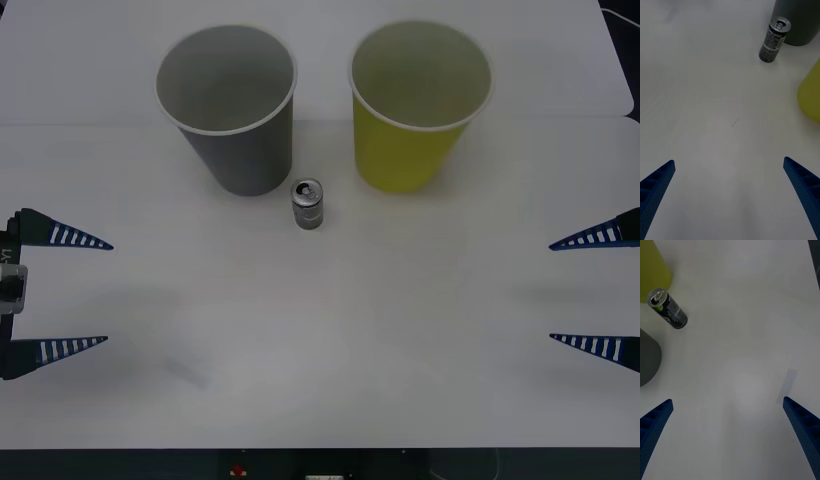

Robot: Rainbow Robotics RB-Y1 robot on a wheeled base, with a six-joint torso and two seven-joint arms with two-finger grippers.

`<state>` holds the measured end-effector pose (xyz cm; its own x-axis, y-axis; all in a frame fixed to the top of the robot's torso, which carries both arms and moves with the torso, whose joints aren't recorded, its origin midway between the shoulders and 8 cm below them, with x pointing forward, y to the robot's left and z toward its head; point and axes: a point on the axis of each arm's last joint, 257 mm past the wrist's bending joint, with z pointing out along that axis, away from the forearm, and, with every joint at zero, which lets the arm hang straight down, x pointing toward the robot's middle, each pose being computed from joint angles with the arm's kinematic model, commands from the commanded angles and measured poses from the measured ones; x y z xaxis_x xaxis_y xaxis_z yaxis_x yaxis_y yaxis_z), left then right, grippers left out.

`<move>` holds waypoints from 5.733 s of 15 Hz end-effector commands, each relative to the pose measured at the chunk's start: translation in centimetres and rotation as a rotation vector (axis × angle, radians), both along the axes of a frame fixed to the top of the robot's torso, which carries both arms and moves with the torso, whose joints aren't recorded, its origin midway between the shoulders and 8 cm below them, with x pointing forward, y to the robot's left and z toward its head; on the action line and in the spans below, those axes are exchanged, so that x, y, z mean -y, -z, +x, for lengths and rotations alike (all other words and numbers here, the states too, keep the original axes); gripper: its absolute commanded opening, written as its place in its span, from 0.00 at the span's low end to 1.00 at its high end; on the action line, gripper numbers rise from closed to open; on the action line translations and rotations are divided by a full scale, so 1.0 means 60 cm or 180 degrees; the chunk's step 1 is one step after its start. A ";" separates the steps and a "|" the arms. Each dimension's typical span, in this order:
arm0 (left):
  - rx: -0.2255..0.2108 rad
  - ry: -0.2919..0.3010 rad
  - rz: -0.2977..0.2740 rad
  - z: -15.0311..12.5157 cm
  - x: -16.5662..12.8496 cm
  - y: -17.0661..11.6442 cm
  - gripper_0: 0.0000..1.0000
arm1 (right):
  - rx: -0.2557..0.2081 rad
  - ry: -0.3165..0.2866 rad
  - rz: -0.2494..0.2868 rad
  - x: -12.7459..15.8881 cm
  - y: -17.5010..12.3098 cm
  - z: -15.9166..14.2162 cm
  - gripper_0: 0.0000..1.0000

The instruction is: Put the can into the green bin and the plastic bottle into the gray bin

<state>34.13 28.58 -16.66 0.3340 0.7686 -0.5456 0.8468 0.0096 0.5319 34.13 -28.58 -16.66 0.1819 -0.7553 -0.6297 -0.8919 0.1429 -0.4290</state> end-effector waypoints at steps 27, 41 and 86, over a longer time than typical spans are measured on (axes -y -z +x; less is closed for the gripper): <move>-0.0978 -0.1267 -0.1999 0.020 0.131 0.093 1.00 | 0.0000 0.0000 0.0000 0.000 0.000 0.000 1.00; -0.0909 -0.2239 -0.2856 0.143 0.266 0.118 1.00 | 0.0000 0.0000 0.0000 0.000 0.000 0.000 1.00; -0.0141 -0.2404 -0.2743 0.366 0.418 0.136 0.00 | 0.0000 0.0000 0.0000 0.000 0.000 0.000 1.00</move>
<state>56.14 3.53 -24.81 -0.0878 0.1281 -0.9879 0.4864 0.8710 0.0697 34.13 -28.58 -16.66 0.1820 -0.7553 -0.6296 -0.8919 0.1428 -0.4291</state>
